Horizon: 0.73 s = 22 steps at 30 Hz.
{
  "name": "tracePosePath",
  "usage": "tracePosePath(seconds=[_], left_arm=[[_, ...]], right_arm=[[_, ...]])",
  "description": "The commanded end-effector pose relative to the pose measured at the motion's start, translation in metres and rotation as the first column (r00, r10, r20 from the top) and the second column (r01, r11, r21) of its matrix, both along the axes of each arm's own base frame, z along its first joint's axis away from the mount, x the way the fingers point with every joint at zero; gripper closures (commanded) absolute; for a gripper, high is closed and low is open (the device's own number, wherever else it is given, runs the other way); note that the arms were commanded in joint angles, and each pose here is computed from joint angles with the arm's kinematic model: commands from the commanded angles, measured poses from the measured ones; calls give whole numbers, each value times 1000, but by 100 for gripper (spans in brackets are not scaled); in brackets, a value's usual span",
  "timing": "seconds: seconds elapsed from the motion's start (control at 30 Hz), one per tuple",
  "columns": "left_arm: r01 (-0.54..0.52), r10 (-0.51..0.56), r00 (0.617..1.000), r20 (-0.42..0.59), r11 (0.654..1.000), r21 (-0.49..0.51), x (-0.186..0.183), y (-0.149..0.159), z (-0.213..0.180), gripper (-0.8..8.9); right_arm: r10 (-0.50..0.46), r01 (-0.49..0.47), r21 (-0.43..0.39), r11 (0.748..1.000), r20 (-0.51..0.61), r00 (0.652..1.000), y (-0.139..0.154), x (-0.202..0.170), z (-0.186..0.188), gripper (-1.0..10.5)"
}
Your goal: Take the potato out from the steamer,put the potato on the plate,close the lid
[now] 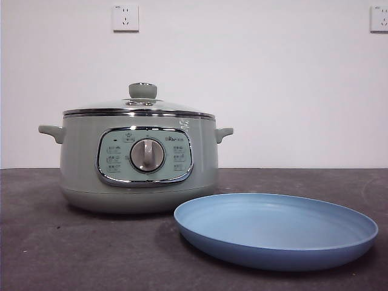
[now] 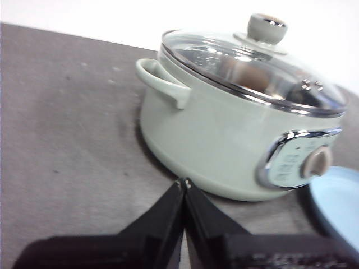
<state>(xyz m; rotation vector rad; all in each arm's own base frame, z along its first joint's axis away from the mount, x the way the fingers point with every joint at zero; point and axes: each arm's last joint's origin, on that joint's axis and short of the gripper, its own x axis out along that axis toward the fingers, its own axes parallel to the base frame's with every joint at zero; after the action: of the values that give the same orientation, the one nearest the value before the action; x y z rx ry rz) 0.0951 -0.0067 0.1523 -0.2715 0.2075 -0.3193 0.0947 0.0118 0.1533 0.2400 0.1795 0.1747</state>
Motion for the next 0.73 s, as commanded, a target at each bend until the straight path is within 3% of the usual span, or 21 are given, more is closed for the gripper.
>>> tracePosePath(seconds=[0.03, 0.2, 0.3, 0.47, 0.6, 0.73], left_arm=[[15, -17, 999, -32, 997, -73, 0, -1, -5, 817], [31, -36, 999, -24, 984, -177, -1, -1, 6, 821], [40, -37, 999, 24, 983, -177, -4, -2, 23, 821], [49, -37, 997, 75, 985, -168, -14, -2, 59, 821], [51, -45, 998, 41, 986, -159, -18, -2, 83, 821], [139, -139, 990, 10, 985, -104, -17, -5, 105, 821]], right_arm=[[-10, 12, 76, 997, -18, 1000, 0, 0, -3, 946], [2, -3, 177, 984, 6, 1000, 1, 0, 5, 958], [28, -35, 227, 973, 32, 999, 1, -3, 18, 958], [54, -69, 235, 970, 71, 996, 2, -7, 43, 959], [88, -94, 222, 970, 40, 995, 3, -9, 67, 959], [188, -180, 172, 969, -32, 982, 5, -8, 91, 958]])
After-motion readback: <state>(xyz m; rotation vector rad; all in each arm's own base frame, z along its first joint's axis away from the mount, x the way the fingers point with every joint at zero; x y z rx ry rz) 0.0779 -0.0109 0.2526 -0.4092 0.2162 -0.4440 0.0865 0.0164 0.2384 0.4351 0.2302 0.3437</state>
